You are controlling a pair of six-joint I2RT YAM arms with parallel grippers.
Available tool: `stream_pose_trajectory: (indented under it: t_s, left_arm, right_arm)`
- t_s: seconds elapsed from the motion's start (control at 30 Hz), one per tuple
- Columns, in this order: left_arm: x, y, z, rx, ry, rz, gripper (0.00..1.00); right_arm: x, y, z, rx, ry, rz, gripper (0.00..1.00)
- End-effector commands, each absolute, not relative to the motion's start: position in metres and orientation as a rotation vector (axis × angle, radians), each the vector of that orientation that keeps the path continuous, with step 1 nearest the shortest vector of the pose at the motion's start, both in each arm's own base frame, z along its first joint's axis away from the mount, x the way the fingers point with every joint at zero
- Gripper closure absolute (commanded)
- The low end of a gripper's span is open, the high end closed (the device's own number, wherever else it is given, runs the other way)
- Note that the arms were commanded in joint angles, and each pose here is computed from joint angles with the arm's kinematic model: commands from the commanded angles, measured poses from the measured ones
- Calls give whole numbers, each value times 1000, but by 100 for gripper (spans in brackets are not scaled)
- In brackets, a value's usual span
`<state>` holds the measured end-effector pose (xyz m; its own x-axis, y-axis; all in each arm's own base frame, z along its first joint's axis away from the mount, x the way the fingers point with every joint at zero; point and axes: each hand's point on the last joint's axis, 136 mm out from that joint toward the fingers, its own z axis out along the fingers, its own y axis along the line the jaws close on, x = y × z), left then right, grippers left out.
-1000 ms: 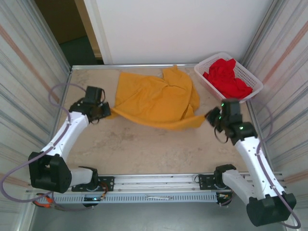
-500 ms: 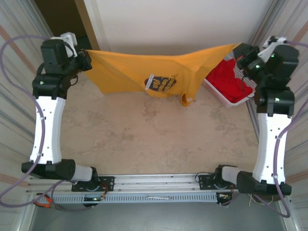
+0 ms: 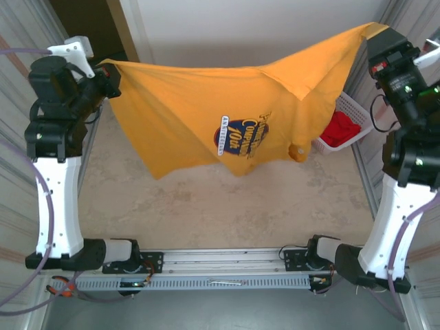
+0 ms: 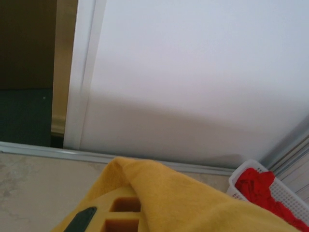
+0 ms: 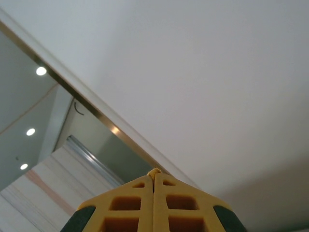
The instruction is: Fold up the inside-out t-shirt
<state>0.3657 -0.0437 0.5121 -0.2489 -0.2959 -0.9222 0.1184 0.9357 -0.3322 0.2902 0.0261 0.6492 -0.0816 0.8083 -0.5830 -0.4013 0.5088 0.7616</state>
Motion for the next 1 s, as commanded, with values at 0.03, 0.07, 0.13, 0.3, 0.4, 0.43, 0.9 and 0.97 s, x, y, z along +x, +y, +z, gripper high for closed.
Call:
stream_pose_trajectory:
  t_s: [0.03, 0.07, 0.13, 0.3, 0.4, 0.43, 0.9, 0.97]
  left_arm:
    - [419, -40, 455, -111, 1924, -340, 98]
    - [429, -39, 443, -118, 1954, -337, 99]
    - [445, -39, 428, -123, 1988, -340, 99]
    - [491, -30, 430, -180, 1990, -371, 100]
    - [498, -32, 470, -179, 1913, -407, 100]
    - [495, -31, 487, -178, 1873, -411, 100]
    - [419, -21, 473, -161, 1801, -350, 100]
    - [409, -24, 427, -165, 1890, -352, 100]
  right_arm:
    - [376, 13, 581, 546, 1456, 1073, 100]
    - [390, 11, 568, 567, 1482, 1072, 100]
    - [418, 13, 549, 583, 1529, 1072, 100]
    - [481, 36, 541, 528, 1601, 1162, 100]
    - [483, 46, 578, 460, 1554, 1197, 100]
    - [478, 45, 594, 441, 1521, 1201, 100]
    - [382, 21, 597, 435, 1419, 1144, 100]
    - [371, 21, 541, 503, 1491, 1112, 100]
